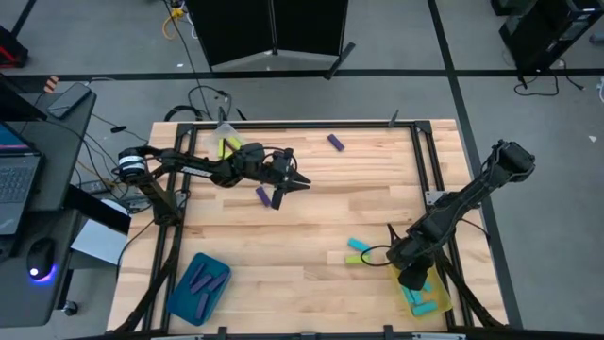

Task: Sort blocks
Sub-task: Put the blue block into the yellow bin, then put the green block into the transparent bin

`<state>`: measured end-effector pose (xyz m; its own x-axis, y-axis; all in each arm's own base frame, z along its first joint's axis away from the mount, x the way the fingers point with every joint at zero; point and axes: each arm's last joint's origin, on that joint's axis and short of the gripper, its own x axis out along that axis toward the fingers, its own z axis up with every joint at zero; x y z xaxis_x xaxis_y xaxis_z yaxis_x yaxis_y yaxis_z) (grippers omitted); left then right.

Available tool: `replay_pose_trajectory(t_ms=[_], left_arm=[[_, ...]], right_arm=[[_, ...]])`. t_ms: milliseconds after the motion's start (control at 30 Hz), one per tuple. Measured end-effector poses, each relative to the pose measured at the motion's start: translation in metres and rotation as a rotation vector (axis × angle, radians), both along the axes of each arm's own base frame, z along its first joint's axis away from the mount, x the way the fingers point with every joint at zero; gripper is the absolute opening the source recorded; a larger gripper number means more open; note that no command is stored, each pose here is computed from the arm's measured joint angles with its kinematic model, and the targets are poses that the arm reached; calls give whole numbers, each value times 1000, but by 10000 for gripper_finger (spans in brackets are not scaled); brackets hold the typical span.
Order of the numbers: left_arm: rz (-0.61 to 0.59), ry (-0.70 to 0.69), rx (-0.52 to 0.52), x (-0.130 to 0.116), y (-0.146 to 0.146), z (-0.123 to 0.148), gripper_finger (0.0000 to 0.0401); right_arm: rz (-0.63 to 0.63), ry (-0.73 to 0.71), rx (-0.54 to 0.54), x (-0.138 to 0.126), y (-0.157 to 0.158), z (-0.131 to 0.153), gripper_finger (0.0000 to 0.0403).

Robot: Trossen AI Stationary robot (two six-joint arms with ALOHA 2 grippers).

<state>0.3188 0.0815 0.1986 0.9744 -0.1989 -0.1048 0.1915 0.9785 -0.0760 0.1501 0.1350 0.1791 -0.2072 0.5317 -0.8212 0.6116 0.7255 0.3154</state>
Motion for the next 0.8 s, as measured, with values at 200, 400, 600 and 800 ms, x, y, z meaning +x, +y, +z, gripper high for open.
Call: replay_pose_trajectory(t_ms=[200,400,600,800], left_arm=[[57,5,62,-6,-3,-10,81],[87,1,33,-17,-8,-22,81],[111,13,26,-25,-16,-33,81],[127,20,31,-29,-21,-38,81]], right_arm=[[51,-78,-107,8,0,33,178],[36,-274,-224,26,-4,66,180],[-9,-473,-316,50,-21,73,181],[106,-646,-387,83,-28,60,181]])
